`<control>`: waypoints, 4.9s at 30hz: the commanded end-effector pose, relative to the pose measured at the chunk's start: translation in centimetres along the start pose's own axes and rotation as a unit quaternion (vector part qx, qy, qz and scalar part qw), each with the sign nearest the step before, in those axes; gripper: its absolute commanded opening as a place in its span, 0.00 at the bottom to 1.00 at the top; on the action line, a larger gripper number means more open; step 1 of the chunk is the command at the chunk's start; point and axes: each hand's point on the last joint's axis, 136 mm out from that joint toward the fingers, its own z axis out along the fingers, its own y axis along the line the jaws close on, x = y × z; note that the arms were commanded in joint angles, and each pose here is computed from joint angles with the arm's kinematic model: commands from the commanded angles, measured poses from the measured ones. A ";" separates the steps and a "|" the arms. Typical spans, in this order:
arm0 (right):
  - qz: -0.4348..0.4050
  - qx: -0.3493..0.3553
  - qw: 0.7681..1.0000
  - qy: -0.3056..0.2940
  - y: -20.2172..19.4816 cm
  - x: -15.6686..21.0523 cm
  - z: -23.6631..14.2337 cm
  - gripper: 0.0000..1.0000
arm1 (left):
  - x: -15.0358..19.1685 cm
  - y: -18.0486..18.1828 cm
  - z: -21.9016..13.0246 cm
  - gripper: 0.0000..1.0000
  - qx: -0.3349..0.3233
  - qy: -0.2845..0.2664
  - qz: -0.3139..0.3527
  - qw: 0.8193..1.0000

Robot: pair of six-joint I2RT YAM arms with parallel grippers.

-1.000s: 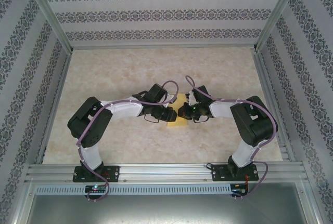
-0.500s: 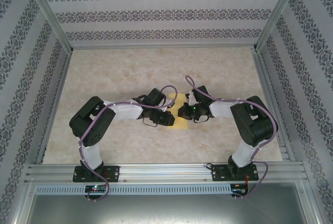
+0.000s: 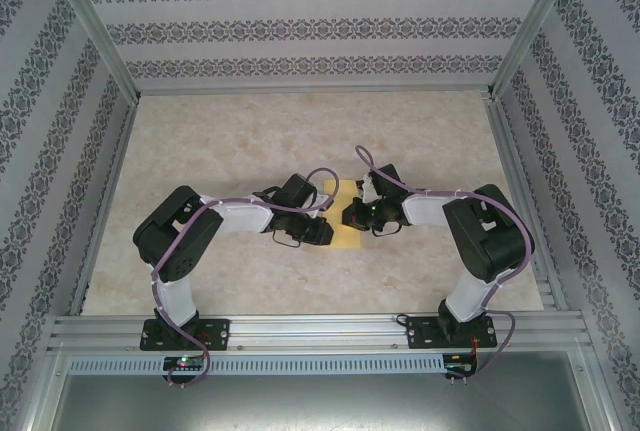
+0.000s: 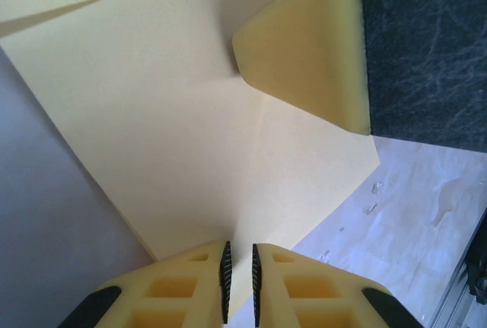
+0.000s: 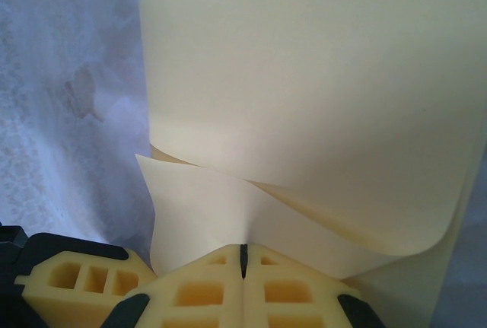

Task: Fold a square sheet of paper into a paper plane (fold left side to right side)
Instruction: Fold the triangle a second time at the center of the table.

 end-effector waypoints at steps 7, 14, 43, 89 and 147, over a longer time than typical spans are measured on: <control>0.025 0.053 0.998 0.032 -2.9 1.9 0.2 0.00 | 2.8 -0.1 0.4 0.19 0.004 0.021 -0.011 1.000; 0.026 0.057 0.997 0.033 -3.1 1.9 0.1 0.00 | 3.7 -0.2 0.3 0.19 -0.001 0.027 -0.008 1.000; 0.024 0.056 0.998 0.033 -2.9 1.7 0.0 0.00 | -0.7 -2.6 -2.4 0.14 0.046 -0.034 0.005 0.998; -0.057 0.041 0.997 0.022 0.6 2.3 0.9 0.00 | 4.0 1.9 0.8 0.12 -0.055 0.041 -0.008 0.998; -0.004 0.039 0.999 0.023 -1.3 0.6 -0.3 0.00 | -0.2 -3.2 -1.3 0.16 0.015 -0.023 0.021 0.999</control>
